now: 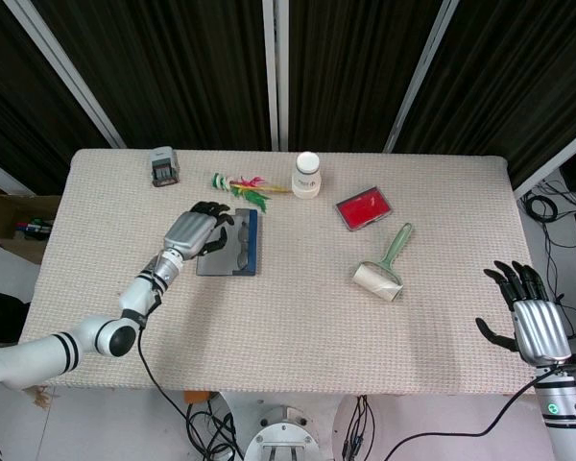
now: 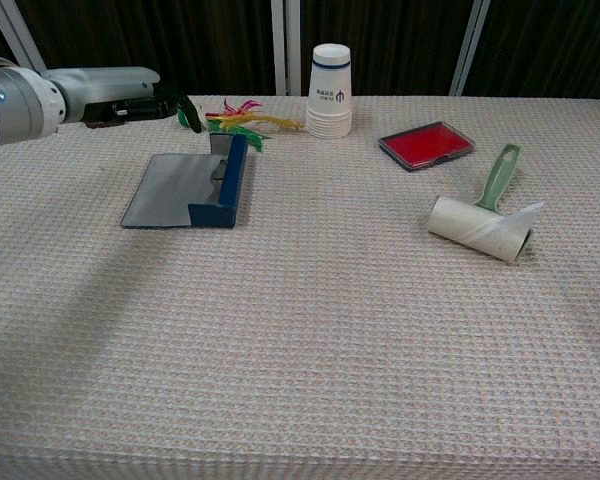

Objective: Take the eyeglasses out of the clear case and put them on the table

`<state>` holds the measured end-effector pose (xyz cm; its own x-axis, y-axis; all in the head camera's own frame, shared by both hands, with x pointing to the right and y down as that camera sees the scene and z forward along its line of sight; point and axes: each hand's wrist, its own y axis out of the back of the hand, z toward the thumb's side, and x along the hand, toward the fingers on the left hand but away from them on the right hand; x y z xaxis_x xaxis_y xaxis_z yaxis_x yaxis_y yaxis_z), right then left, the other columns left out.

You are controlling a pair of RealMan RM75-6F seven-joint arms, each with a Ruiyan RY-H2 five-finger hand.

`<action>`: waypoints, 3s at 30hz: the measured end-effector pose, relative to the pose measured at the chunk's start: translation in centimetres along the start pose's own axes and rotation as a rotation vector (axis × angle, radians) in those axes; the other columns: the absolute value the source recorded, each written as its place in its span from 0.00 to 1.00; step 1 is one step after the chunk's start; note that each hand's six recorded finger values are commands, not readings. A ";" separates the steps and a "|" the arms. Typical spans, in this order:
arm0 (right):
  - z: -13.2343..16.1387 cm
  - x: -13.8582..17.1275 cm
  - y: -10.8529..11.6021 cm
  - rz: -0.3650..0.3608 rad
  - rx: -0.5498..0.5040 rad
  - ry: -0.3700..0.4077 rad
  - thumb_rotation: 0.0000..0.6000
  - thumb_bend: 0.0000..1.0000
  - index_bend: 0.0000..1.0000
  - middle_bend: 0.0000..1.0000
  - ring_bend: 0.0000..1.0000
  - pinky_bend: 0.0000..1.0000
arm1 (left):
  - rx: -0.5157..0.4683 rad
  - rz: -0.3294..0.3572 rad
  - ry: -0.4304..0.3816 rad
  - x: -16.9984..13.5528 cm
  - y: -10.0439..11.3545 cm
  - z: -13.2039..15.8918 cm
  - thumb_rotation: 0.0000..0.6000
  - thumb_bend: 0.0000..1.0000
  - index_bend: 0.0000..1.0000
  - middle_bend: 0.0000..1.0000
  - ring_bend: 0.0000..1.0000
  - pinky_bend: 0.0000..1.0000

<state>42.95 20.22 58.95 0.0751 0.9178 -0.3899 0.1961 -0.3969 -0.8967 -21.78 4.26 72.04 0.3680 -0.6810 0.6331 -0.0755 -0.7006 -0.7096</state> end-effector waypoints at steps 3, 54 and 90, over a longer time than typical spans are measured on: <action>0.1 -0.1 0.0 -0.001 0.001 0.001 1.00 0.18 0.18 0.12 0.00 0.07 | 0.011 0.007 -0.017 0.1 0.1 0.5 0.00 0.67 0.26 0.10 0.05 0.08; 0.9 -0.5 -0.3 -0.001 -0.015 0.037 1.00 0.18 0.19 0.12 0.00 0.07 | 0.235 -0.118 0.305 -1.2 -3.1 -4.9 0.00 0.64 0.38 0.05 0.04 0.07; 0.1 -0.4 -0.4 0.005 -0.015 0.007 1.00 0.18 0.19 0.12 0.00 0.07 | 0.058 0.005 0.244 0.9 -3.8 -2.6 0.74 0.40 0.40 0.07 0.04 0.07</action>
<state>42.73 19.98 59.40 0.0834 0.9158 -0.3928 0.2104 -0.4014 -0.8914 -23.54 5.77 76.07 0.1324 -0.7204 0.6808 -0.0208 -0.6888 -0.7247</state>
